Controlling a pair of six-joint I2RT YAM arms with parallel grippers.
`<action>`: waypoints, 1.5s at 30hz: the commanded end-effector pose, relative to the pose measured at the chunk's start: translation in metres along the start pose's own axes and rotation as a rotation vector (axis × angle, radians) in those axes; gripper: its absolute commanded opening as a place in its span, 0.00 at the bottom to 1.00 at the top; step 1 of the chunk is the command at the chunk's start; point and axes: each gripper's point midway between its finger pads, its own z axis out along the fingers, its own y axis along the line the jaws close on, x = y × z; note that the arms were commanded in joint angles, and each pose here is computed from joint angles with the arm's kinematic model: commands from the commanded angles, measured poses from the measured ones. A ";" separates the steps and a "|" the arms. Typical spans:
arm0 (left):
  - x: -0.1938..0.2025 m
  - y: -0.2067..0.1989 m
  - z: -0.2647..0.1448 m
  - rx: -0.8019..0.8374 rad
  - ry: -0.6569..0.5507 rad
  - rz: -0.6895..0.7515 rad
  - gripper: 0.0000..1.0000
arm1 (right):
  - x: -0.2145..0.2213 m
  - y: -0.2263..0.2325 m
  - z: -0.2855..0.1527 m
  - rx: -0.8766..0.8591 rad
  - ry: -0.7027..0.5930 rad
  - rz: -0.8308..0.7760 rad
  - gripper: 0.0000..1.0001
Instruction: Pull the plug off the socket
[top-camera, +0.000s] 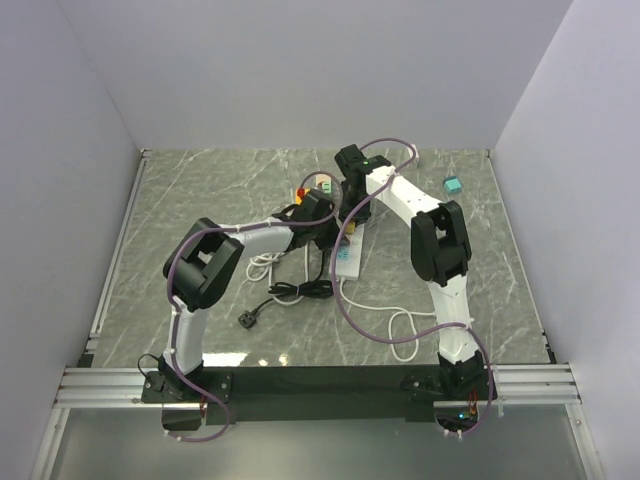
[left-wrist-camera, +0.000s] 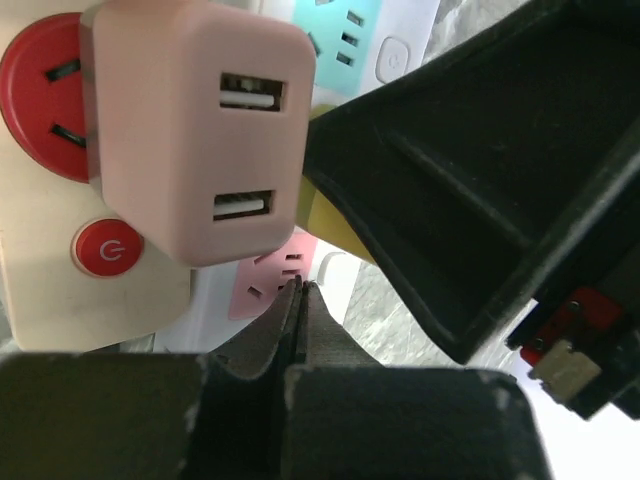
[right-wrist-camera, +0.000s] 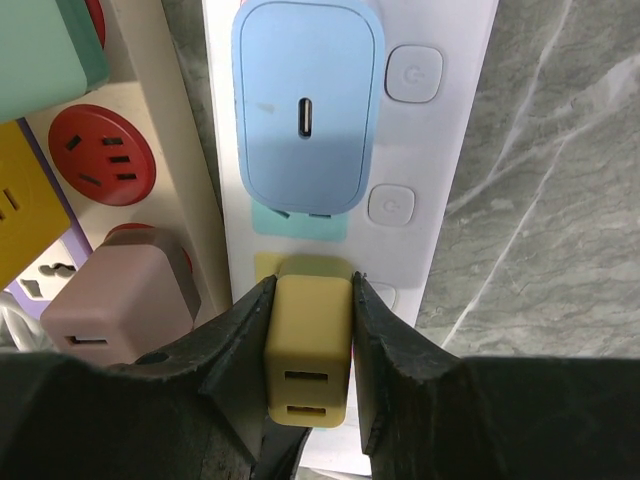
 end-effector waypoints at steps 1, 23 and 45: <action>0.037 0.101 0.011 -0.299 0.082 0.007 0.00 | -0.016 0.013 -0.066 -0.099 -0.082 -0.015 0.00; 0.078 0.171 0.007 -0.421 0.164 -0.004 0.00 | -0.018 0.012 -0.130 -0.179 -0.064 -0.041 0.00; 0.039 0.028 -0.017 -0.057 0.158 0.109 0.00 | -0.170 -0.178 -0.040 -0.286 -0.380 0.946 0.00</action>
